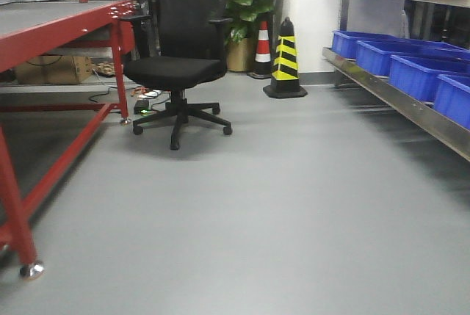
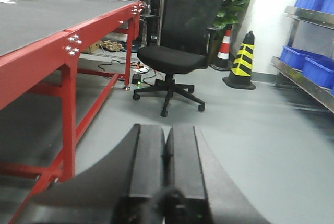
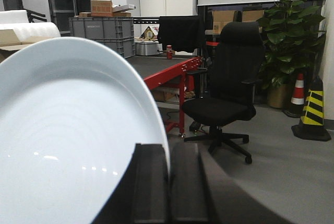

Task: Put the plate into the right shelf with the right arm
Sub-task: 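Drive the base to the steel shelf holding the plate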

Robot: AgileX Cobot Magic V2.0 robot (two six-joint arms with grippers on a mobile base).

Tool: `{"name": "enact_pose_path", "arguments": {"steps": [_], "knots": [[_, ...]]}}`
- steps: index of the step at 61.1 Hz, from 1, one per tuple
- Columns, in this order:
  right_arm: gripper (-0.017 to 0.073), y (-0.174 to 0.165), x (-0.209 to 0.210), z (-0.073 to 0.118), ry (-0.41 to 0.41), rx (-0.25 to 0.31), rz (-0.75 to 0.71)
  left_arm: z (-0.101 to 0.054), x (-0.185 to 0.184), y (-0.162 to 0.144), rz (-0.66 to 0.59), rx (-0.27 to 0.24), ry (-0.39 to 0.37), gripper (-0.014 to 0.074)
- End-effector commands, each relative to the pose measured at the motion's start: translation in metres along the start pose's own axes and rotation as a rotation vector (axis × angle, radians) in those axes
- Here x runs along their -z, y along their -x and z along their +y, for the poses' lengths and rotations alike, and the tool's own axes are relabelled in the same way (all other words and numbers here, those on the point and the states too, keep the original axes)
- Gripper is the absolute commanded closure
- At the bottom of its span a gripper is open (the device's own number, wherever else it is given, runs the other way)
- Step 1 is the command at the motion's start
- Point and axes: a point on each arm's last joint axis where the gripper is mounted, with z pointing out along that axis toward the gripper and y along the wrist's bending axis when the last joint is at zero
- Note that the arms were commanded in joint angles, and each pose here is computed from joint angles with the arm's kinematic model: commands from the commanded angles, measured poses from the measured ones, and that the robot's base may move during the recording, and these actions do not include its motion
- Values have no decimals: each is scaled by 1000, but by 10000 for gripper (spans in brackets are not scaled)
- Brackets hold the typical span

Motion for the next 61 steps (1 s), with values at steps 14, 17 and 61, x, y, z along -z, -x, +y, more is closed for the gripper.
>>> {"name": "enact_pose_path", "arguments": {"steps": [14,17,61], "knots": [[505,19,2,2,17,13,-129,-1,1,6,-91,6,-16,640],[505,19,2,2,17,13,-129,-1,1,6,-91,6,-16,640],[505,19,2,2,17,13,-129,-1,1,6,-91,6,-16,640]]}}
